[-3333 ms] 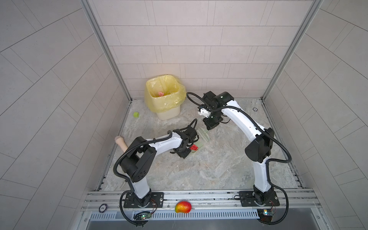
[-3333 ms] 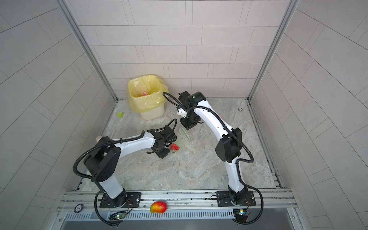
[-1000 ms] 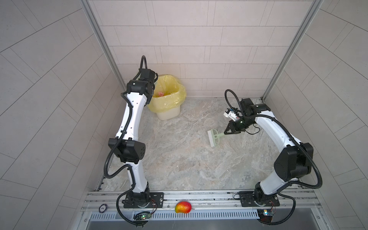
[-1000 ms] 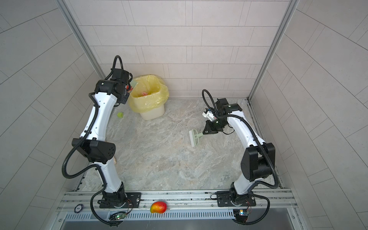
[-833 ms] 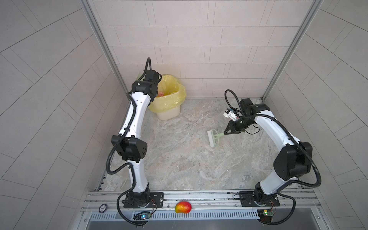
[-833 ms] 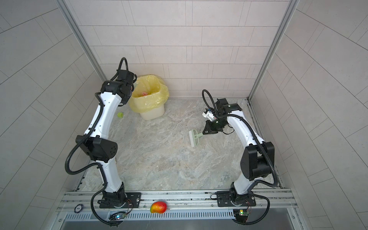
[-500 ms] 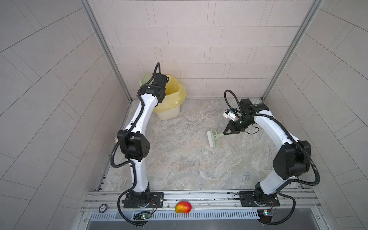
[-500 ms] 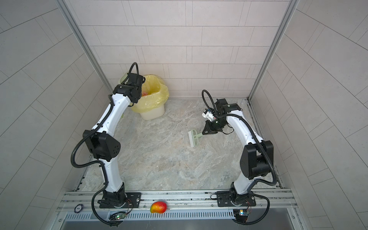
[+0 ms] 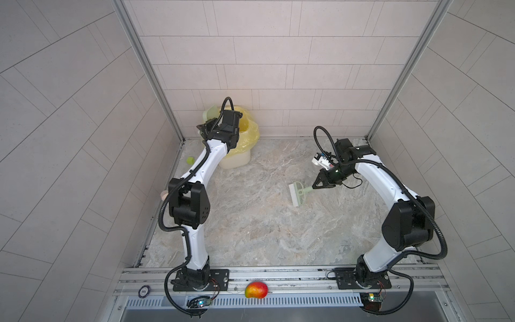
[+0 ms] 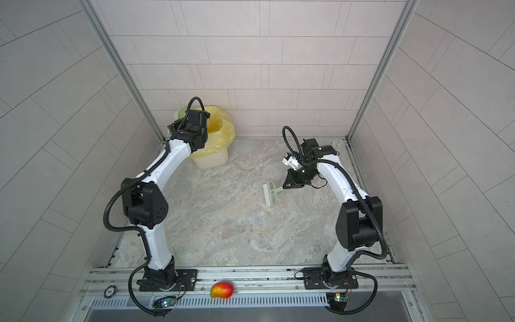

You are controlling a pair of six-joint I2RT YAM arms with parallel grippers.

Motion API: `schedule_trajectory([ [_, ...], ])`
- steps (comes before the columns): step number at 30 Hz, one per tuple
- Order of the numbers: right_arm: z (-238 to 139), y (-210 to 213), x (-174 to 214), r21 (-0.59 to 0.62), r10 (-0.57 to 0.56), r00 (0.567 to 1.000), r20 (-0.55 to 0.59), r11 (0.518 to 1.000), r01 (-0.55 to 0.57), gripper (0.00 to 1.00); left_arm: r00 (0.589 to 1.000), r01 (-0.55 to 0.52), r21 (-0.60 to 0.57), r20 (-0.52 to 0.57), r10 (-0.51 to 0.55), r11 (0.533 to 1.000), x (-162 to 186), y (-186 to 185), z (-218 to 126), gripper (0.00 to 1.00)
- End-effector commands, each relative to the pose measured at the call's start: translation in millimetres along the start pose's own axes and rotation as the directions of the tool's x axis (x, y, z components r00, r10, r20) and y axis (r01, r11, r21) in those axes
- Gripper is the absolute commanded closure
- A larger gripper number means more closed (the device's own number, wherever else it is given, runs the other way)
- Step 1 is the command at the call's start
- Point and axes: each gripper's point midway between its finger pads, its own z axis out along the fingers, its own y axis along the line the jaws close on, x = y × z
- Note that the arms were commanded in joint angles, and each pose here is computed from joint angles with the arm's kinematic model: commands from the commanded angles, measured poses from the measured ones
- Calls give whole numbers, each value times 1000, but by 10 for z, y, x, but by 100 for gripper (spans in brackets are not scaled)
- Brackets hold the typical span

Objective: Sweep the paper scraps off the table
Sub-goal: 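Tip the green dustpan over the yellow bin with the left gripper, then lower the dustpan near the small pink scrap with left while right brush approaches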

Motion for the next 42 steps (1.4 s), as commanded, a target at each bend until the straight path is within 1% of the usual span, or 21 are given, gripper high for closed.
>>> schedule_trajectory([
  [1,-19,24,9,-12,-21,1000,5,1000,21,100,999,40,-72,-5,-41,997,103,347,-100,100],
  [3,-22,30,-3,-14,-22,1000,7,1000,22,100,999,42,-95,7,-41,995,52,388,-138,100],
  [7,-5,21,-7,-16,-22,1000,5,1000,23,100,999,14,-135,41,-9,991,-55,439,-206,100],
  [13,-13,9,6,-9,-22,1000,7,1000,22,100,997,-41,-137,59,49,990,-148,359,-229,100],
  [16,-28,13,6,-7,-23,1000,11,1000,23,100,997,-50,-151,58,59,987,-182,356,-246,100],
  [22,-58,1,-19,3,-22,1000,20,1000,22,100,997,-19,-159,75,31,987,-172,454,-321,100],
  [26,-125,-46,-36,38,-17,999,32,999,16,100,997,-4,-147,73,15,989,-104,464,-346,100],
  [29,-220,-146,-58,103,-8,999,52,995,2,100,997,17,-146,71,-7,989,-44,482,-382,100],
  [31,-317,-220,-100,169,-13,997,74,986,0,100,996,55,-137,77,-45,989,17,527,-426,100],
  [34,-483,-341,-189,275,-23,993,117,961,-10,100,987,135,-85,98,-127,987,124,576,-527,100],
  [36,-623,-447,-243,368,-33,990,139,930,-20,100,967,226,-31,124,-221,974,213,628,-626,100],
  [38,-769,-559,-279,456,-38,987,157,889,-38,100,936,305,66,165,-312,950,233,570,-765,100],
  [40,-919,-662,-310,535,-41,984,173,843,-59,100,910,330,183,198,-363,926,215,403,-924,100],
  [42,-1088,-764,-357,611,-50,979,196,787,-82,100,885,333,297,229,-406,895,146,184,-1132,100],
])
